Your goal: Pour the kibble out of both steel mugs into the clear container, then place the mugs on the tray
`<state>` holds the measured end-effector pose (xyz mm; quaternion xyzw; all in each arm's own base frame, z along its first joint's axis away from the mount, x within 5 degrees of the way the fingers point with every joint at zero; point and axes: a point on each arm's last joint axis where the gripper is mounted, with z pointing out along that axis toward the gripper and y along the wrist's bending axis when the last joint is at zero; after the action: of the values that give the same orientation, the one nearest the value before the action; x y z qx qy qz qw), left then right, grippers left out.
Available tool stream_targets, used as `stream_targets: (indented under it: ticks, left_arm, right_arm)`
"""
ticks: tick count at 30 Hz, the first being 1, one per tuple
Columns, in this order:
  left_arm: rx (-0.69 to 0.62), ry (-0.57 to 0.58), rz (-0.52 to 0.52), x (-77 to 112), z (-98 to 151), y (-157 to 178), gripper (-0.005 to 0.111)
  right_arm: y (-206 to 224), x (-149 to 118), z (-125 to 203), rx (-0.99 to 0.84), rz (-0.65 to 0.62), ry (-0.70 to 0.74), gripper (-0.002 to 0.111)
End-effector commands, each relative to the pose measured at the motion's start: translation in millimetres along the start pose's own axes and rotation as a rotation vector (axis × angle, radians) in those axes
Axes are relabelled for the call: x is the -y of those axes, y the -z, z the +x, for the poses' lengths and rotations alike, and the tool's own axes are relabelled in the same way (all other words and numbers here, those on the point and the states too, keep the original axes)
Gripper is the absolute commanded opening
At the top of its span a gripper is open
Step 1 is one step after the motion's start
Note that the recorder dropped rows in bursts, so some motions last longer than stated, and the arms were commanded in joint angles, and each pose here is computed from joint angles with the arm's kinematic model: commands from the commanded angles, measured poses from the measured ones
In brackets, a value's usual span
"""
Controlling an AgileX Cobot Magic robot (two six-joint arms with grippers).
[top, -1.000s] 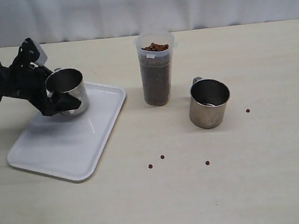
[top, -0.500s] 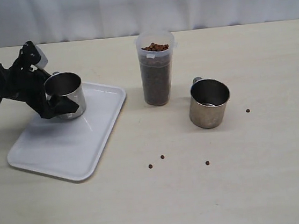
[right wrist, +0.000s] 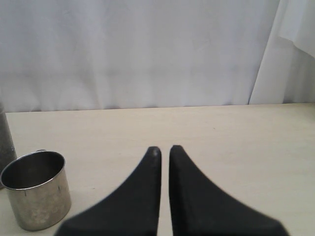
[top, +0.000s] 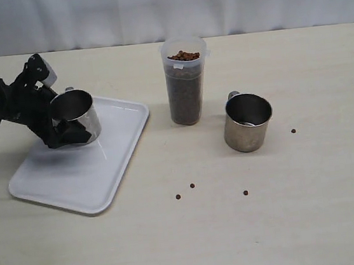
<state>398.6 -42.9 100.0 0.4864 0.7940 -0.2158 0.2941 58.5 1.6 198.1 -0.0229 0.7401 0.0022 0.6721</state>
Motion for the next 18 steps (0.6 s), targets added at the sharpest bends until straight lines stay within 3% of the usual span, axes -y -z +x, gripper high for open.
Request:
stream_targets:
  ticks: [1,8,18]
  left_arm:
    - [0.006,0.026,-0.022,-2.4,-3,14,0.082]
    - [0.035,0.043,-0.087,-5.7,-16,40,0.082]
    - [0.029,0.091,-0.087,3.2,-33,66,0.082]
  right_arm:
    - [0,0,1,-0.004,-0.002,0.003,0.005]
    - [0,0,1,-0.004,-0.002,0.003,0.005]
    - [0,0,1,-0.004,-0.002,0.003,0.005]
